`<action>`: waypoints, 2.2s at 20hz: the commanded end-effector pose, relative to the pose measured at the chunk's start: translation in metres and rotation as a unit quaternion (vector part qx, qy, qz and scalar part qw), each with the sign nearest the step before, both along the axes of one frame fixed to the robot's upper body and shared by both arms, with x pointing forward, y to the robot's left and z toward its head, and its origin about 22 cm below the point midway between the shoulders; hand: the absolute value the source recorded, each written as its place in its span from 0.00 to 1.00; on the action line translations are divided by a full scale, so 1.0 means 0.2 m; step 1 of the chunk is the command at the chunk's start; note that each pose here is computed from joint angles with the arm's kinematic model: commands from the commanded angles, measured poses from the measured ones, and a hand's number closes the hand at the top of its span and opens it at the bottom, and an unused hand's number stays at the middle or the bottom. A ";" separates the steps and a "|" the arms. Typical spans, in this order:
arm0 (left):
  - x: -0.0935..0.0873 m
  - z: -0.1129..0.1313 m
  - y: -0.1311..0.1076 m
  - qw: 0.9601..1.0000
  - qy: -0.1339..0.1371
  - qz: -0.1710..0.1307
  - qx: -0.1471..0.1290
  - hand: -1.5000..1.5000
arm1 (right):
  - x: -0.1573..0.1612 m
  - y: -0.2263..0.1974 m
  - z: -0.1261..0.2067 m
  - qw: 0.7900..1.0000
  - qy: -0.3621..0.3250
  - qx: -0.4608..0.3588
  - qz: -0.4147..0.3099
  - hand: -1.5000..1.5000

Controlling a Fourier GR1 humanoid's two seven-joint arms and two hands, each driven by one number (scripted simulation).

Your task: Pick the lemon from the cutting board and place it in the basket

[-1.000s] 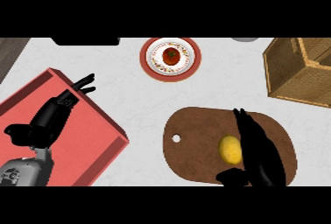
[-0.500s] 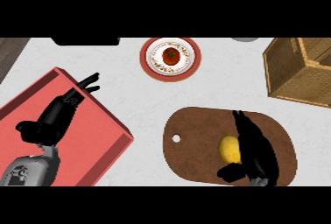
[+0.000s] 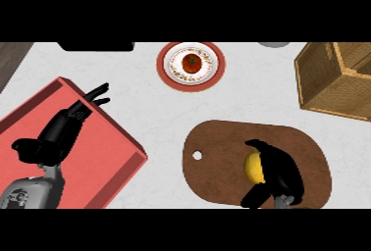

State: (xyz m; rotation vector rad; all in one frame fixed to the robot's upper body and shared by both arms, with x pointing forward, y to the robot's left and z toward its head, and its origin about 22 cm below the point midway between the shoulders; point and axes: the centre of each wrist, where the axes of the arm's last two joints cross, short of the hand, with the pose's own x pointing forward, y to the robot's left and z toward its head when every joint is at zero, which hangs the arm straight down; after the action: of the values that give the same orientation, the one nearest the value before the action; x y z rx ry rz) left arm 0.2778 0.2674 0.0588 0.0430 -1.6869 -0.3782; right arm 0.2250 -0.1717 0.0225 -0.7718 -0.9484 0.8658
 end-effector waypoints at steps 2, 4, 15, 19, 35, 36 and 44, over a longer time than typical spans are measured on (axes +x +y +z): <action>-0.06 0.01 0.09 1.000 -0.006 0.003 0.008 0.50 | 0.02 0.02 -0.03 1.000 0.015 -0.007 0.021 1.00; -0.05 0.03 0.00 1.000 -0.003 -0.002 0.007 0.50 | -0.04 0.08 -0.05 1.000 0.013 -0.008 0.027 1.00; 0.00 0.03 0.06 1.000 -0.002 0.001 0.000 0.50 | -0.06 -0.08 -0.01 0.988 -0.044 -0.078 0.128 1.00; 0.03 0.02 -0.03 1.000 -0.001 0.005 -0.002 0.50 | -0.13 -0.29 -0.04 0.967 -0.059 -0.083 0.232 1.00; 0.00 -0.01 0.01 1.000 0.006 0.008 -0.001 0.50 | -0.29 -0.37 0.55 0.906 -0.314 0.230 0.164 1.00; 0.03 0.02 -0.05 1.000 -0.003 0.007 -0.004 0.50 | -0.34 -0.37 0.52 0.908 -0.313 0.234 0.150 1.00; -0.02 -0.03 -0.08 1.000 0.006 0.000 -0.002 0.50 | -0.43 -0.53 0.90 0.913 -0.332 0.218 0.093 1.00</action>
State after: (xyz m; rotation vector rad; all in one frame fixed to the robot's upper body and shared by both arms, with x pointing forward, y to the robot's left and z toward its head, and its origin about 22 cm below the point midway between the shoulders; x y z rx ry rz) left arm 0.2764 0.2677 0.0589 0.0504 -1.6844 -0.3697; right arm 0.1564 -0.2627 0.1689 -0.5445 -1.7375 0.5527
